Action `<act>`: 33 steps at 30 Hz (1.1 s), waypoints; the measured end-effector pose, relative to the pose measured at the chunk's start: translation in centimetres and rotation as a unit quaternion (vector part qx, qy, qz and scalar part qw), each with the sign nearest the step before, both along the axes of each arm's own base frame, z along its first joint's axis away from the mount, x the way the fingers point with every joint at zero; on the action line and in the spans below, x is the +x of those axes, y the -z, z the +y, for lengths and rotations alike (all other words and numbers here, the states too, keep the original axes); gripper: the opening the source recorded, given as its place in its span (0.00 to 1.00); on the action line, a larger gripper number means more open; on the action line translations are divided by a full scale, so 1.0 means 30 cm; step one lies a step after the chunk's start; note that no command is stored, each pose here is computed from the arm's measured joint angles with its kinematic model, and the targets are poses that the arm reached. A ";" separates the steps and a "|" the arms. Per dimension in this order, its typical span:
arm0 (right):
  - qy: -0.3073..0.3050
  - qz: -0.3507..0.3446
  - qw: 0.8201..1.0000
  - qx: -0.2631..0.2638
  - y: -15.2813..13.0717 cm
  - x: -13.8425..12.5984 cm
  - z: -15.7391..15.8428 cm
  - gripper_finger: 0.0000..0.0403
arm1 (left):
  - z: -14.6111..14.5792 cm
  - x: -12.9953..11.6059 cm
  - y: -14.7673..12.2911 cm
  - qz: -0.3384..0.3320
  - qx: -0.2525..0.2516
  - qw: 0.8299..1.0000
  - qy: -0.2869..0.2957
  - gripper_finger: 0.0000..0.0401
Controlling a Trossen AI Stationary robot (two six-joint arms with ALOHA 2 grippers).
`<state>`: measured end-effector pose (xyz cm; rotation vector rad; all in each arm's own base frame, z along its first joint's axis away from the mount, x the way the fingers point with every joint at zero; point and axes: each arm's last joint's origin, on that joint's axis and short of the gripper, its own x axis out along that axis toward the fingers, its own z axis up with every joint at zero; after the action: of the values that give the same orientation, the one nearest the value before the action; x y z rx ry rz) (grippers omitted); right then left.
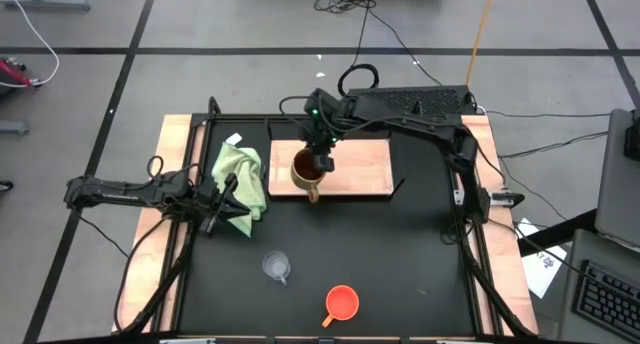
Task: Stack small to large cups/mugs on shelf
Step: Put the light green mug on the shelf
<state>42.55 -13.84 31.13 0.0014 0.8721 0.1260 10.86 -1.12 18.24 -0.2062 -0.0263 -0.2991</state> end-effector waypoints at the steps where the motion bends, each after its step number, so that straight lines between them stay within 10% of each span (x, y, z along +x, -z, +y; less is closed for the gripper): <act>1: -0.001 0.002 1.000 -0.001 0.004 0.002 -0.007 0.06 | 0.000 0.000 0.000 -0.001 0.001 1.000 0.001 0.08; 33: 0.035 0.056 0.998 0.004 0.111 0.005 -0.114 0.06 | 0.000 0.000 0.006 0.005 0.018 1.000 0.000 0.08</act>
<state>42.69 -17.27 27.79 0.0462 0.9818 0.0638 10.86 -1.12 18.05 -0.1719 -0.0112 -0.2989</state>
